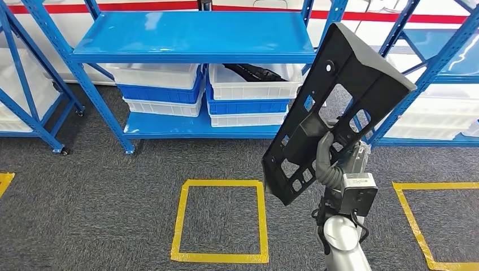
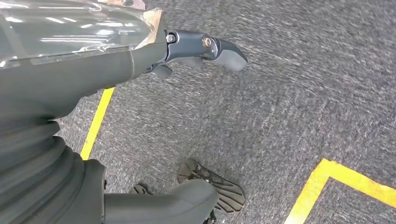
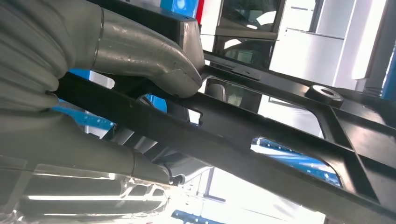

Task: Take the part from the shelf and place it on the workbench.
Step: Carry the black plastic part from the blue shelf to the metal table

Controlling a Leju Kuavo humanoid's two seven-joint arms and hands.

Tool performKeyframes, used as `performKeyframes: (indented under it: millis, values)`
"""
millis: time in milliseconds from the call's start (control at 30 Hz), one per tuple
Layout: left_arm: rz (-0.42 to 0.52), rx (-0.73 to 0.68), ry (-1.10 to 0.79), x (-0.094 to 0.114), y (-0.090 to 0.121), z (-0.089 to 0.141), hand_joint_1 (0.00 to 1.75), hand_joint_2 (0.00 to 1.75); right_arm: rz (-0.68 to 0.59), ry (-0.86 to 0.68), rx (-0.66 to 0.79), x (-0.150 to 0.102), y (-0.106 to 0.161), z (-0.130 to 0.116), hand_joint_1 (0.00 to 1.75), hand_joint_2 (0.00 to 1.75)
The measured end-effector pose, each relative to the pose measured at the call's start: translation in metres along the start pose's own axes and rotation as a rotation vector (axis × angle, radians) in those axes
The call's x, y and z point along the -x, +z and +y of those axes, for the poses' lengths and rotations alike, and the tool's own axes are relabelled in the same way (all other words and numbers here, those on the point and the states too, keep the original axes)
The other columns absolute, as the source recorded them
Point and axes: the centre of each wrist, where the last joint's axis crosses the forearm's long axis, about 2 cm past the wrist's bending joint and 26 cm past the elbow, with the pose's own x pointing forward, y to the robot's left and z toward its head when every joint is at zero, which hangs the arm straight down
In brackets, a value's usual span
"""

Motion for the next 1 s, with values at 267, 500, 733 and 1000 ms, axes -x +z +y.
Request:
performKeyframes:
  millis: [267, 500, 733, 1000]
  values:
    - [0.008, -0.039, 0.019, -0.001, 0.002, -0.006, 0.0, 1.75, 0.017, 0.0, -0.027, 0.0, 0.003, -0.001, 1.75, 1.75]
    - [0.027, -0.069, 0.073, -0.004, 0.005, -0.014, 0.0, 1.75, -0.016, -0.008, -0.044, -0.005, -0.01, 0.002, 1.75, 1.75]
    - [0.039, -0.078, 0.091, -0.003, 0.007, -0.016, 0.0, 1.75, -0.023, -0.011, -0.048, -0.006, -0.013, 0.003, 1.75, 1.75]
    - [0.047, -0.081, 0.104, -0.002, 0.008, -0.019, 0.0, 1.75, -0.043, -0.012, -0.054, -0.008, -0.02, 0.004, 1.75, 1.75]
